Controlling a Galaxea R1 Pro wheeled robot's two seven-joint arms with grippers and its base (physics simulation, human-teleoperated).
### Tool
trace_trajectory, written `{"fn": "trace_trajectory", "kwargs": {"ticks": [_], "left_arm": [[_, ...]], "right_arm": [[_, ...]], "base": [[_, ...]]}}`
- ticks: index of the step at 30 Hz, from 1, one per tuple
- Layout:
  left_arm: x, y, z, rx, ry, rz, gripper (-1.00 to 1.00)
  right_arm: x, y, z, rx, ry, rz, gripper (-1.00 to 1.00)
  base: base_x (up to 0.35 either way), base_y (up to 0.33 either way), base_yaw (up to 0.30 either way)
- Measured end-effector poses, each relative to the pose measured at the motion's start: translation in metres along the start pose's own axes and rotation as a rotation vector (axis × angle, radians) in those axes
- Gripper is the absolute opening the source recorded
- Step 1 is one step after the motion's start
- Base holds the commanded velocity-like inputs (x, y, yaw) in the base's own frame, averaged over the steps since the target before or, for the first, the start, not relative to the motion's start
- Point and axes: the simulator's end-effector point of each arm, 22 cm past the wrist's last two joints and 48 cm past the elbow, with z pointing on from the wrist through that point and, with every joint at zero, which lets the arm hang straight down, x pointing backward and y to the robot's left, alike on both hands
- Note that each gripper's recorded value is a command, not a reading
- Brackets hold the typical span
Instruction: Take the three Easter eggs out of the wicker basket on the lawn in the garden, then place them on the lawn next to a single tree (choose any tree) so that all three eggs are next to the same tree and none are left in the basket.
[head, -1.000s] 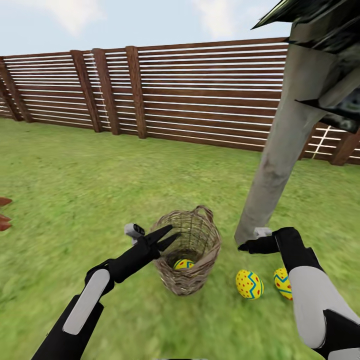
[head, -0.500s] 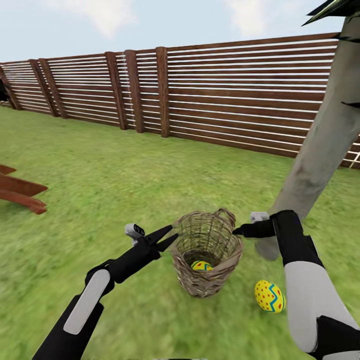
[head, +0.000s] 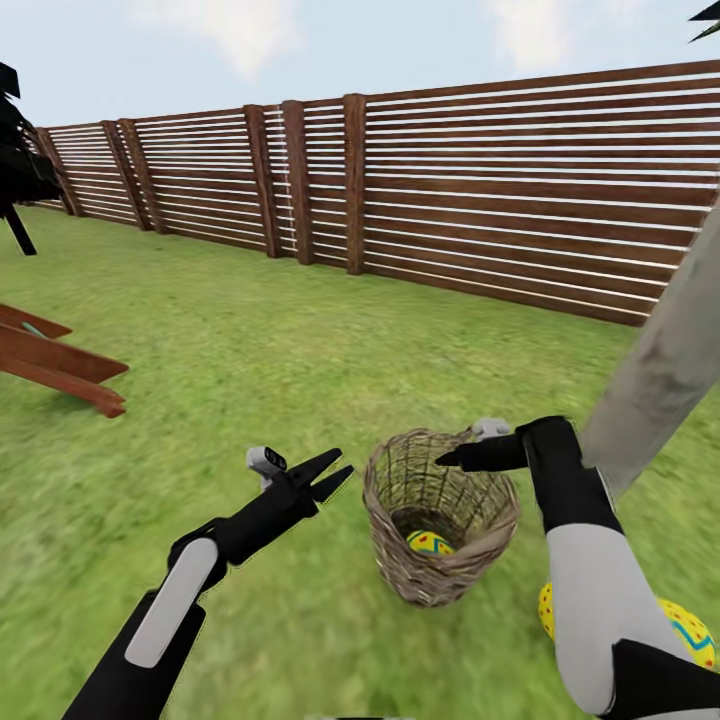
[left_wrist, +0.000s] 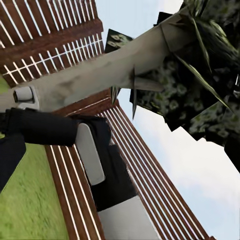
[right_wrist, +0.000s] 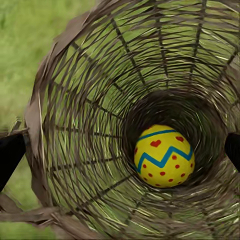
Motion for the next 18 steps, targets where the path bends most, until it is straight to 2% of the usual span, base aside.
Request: {"fn": "trace_trajectory", "kwargs": {"ticks": [3, 5, 8, 11, 18], "left_arm": [[-0.010, 0.000, -0.005, -0.002, -0.023, 0.006, 1.00], [-0.012, 0.000, -0.006, -0.003, -0.030, 0.008, 1.00], [-0.013, 0.000, -0.006, -0.003, -0.031, 0.008, 1.00], [-0.013, 0.003, -0.007, -0.007, -0.034, 0.002, 1.00], [-0.013, -0.001, -0.007, -0.005, -0.033, 0.007, 1.00]], "right_arm": [[0.013, -0.007, 0.010, 0.032, 0.039, 0.006, 1.00], [0.024, -0.021, 0.017, 0.097, 0.068, 0.011, 1.00], [0.032, -0.031, 0.022, 0.143, 0.092, 0.014, 1.00], [0.039, -0.034, 0.025, 0.157, 0.111, 0.017, 1.00], [0.038, -0.033, 0.022, 0.164, 0.112, 0.015, 1.00]], "base": [[0.264, 0.205, 0.000], [0.269, 0.208, 0.000], [0.269, 0.209, -0.002], [0.120, 0.093, -0.096], [0.014, 0.011, -0.178]]}}
